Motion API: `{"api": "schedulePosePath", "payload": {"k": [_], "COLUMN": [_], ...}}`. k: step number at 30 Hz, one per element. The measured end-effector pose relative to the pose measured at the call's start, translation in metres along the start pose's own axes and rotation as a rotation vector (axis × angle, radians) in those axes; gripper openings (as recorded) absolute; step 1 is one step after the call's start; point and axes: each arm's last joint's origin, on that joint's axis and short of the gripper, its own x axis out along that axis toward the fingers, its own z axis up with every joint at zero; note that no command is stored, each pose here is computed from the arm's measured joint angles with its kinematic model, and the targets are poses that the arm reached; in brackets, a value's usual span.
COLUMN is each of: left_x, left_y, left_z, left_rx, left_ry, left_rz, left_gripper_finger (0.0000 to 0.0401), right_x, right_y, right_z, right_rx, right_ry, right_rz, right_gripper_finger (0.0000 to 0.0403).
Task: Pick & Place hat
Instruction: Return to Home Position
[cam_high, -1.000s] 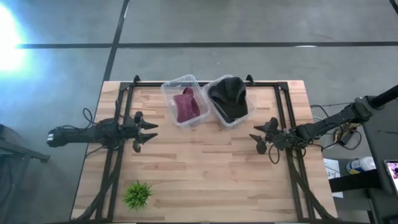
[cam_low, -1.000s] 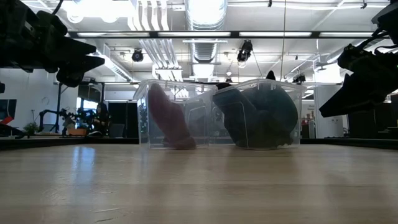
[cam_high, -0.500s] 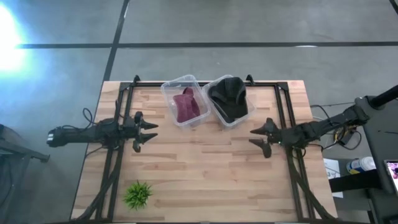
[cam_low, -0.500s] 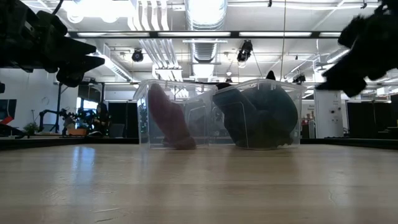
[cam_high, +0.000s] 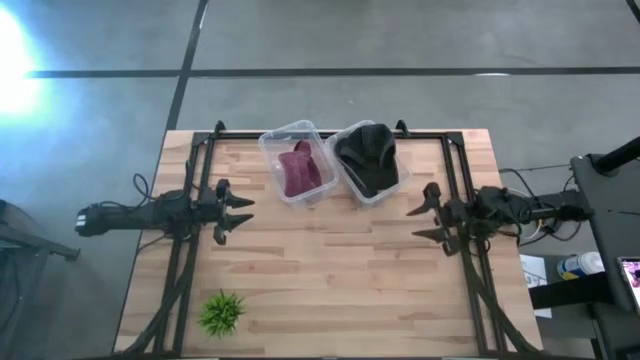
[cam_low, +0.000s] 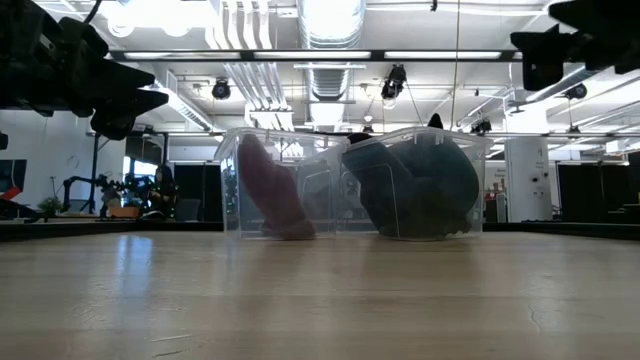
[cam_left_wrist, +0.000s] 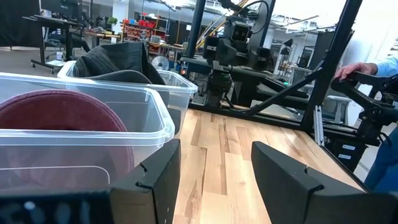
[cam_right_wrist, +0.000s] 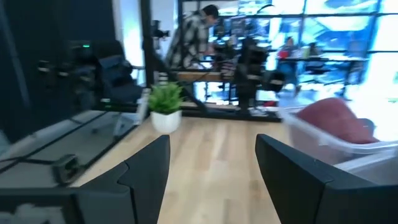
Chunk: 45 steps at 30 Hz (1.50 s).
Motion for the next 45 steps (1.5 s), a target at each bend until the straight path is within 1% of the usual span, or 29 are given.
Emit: {"api": "schedulePosePath", "payload": {"k": [4, 7, 14, 16, 18, 21, 23, 33, 45], "left_x": [0.0, 0.0, 0.0, 0.0, 0.0, 0.0, 0.0, 0.0, 0.0], "left_y": [0.0, 0.0, 0.0, 0.0, 0.0, 0.0, 0.0, 0.0, 0.0], "left_z": [0.0, 0.0, 0.0, 0.0, 0.0, 0.0, 0.0, 0.0, 0.0], "left_rx": [0.0, 0.0, 0.0, 0.0, 0.0, 0.0, 0.0, 0.0, 0.0], "left_ry": [0.0, 0.0, 0.001, 0.001, 0.001, 0.001, 0.001, 0.001, 0.001], "left_rz": [0.0, 0.0, 0.0, 0.0, 0.0, 0.0, 0.0, 0.0, 0.0], "left_gripper_finger": [0.019, 0.019, 0.019, 0.019, 0.019, 0.019, 0.019, 0.019, 0.019], "right_x": [-0.002, -0.003, -0.008, -0.009, -0.01, -0.011, -0.011, -0.008, -0.008], "right_y": [-0.007, -0.01, -0.011, -0.011, -0.011, -0.011, -0.011, -0.012, -0.012], "right_z": [-0.002, -0.009, -0.037, -0.04, -0.04, -0.039, -0.039, -0.042, -0.042], "right_rx": [-0.023, -0.024, -0.007, 0.007, 0.001, -0.052, -0.067, -0.064, -0.064], "right_ry": [-0.005, -0.001, -0.01, 0.011, 0.015, 0.005, 0.003, 0.036, 0.037], "right_rz": [-0.065, -0.096, -0.101, -0.101, -0.102, -0.112, -0.116, -0.118, -0.118], "right_gripper_finger": [0.0233, 0.0233, 0.0233, 0.0233, 0.0233, 0.0233, 0.0233, 0.0233, 0.0233]}}
